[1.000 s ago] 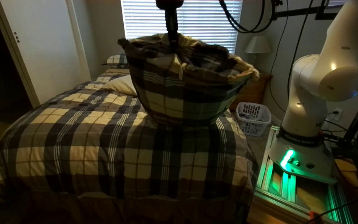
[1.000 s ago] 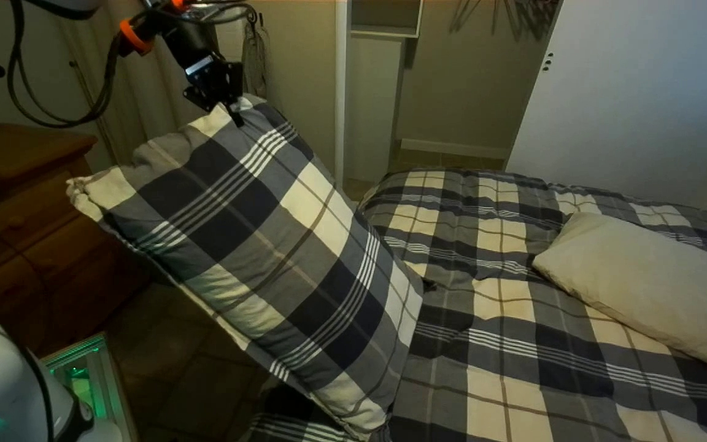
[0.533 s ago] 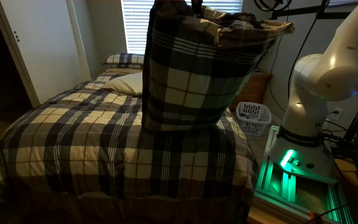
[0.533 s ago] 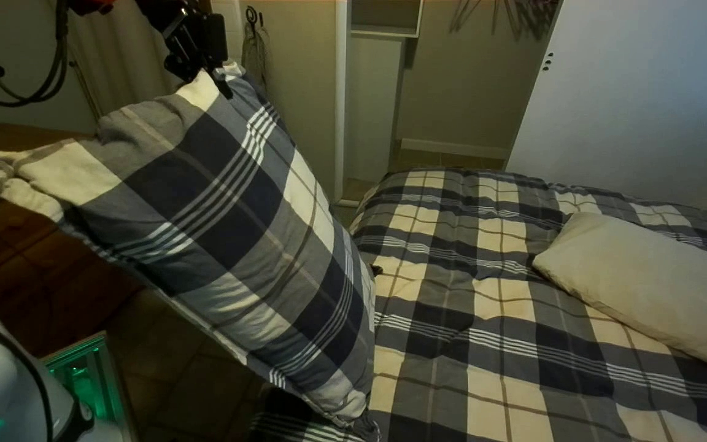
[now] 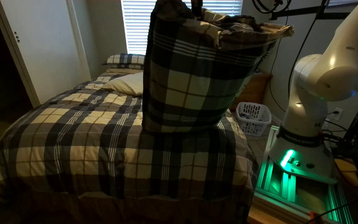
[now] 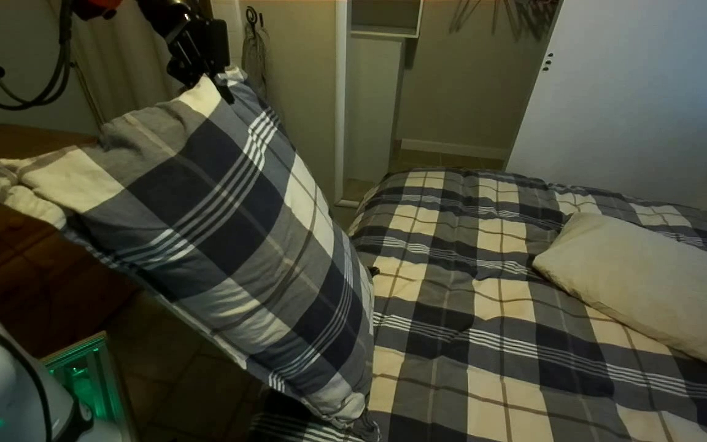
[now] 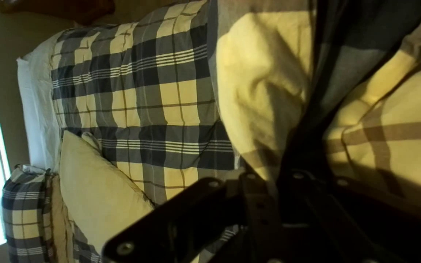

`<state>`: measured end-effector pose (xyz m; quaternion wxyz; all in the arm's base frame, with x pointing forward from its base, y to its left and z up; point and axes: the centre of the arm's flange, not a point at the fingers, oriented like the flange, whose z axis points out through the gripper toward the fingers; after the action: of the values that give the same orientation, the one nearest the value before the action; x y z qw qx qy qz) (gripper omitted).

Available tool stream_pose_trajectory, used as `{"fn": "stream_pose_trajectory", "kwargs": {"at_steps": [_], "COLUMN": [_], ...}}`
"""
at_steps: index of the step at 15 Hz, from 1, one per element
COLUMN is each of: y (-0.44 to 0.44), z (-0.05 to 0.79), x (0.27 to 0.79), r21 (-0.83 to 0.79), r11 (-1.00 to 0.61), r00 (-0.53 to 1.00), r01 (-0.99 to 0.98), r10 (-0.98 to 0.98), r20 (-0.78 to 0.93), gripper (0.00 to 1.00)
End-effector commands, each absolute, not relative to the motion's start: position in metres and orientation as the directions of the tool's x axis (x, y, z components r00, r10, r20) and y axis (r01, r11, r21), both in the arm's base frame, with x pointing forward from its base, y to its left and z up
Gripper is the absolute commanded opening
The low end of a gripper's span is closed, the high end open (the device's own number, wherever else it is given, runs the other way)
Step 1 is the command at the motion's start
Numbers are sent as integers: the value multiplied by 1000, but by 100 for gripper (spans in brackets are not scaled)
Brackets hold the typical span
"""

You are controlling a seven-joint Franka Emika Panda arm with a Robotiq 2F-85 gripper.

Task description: Flip the pillow forward

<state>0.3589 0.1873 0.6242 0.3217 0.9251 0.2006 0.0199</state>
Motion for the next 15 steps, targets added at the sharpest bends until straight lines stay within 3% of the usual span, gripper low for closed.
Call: {"fn": "stream_pose_trajectory", "kwargs": {"at_steps": [1,13,14,15], "y": [150,27,46,42], "z": [633,670,645,644], "x": [357,389,387,388], "r21": [624,791,747,744], "r11": [-715,-598,-650,-653], "r00": [942,991,990,990], "r01": [315,129,142,139], "r10": [317,99,98,92], "r20": [-112,-86,-103,-105], "gripper": [3,3,3,11]}}
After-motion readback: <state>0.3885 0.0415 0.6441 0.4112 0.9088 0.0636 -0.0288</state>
